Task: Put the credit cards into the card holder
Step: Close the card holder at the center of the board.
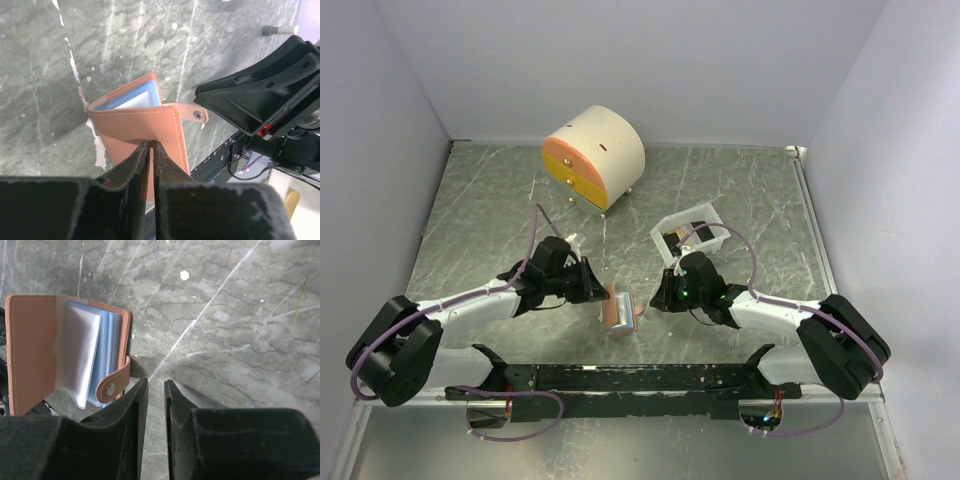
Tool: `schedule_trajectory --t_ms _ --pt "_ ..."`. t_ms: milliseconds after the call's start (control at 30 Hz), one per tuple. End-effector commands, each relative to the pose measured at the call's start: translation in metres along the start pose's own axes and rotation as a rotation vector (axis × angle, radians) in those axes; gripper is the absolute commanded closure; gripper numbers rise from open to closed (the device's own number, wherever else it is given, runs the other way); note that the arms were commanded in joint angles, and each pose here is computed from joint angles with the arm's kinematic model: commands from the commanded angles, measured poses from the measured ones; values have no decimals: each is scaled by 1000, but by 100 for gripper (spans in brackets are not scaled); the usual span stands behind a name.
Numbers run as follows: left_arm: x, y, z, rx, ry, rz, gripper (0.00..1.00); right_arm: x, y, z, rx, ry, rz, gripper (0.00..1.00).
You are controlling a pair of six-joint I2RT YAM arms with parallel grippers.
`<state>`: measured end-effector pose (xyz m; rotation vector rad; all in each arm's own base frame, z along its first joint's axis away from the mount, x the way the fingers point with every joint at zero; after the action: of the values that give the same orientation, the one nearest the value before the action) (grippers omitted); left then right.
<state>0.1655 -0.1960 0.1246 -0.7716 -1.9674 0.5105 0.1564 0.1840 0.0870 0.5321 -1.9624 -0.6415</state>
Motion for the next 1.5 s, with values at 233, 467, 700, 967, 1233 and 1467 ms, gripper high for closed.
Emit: schedule_trajectory --t_ms 233,467,700,967,1233,1467 --pt "-7 -2 -4 -62 17 24 86 -3 2 -1 6 1 -20 80" --pt "-18 -4 0 -74 59 73 85 -4 6 -4 10 3 -34 81" --pt "-28 -5 9 -88 101 78 84 -5 8 -2 10 13 -48 81" --pt "-37 -3 22 -102 144 36 84 -9 9 1 8 22 -53 81" --pt "-36 0 24 -106 127 -12 84 0 11 -7 -7 -67 -25 81" --pt "-37 2 26 -100 123 -15 84 -6 17 -7 -23 -35 -67 82"
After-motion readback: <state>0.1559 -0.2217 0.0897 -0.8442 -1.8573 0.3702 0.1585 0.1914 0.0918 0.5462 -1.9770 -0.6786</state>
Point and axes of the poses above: each gripper's point midway between its finger pads, its own x axis back along the fingers, its own y axis along the line the jaws close on, z = x × y, the point moved 9 cm from there along x, back along the fingers, and after that the axes turned 12 degrees about -x, right-handed, at the moved point
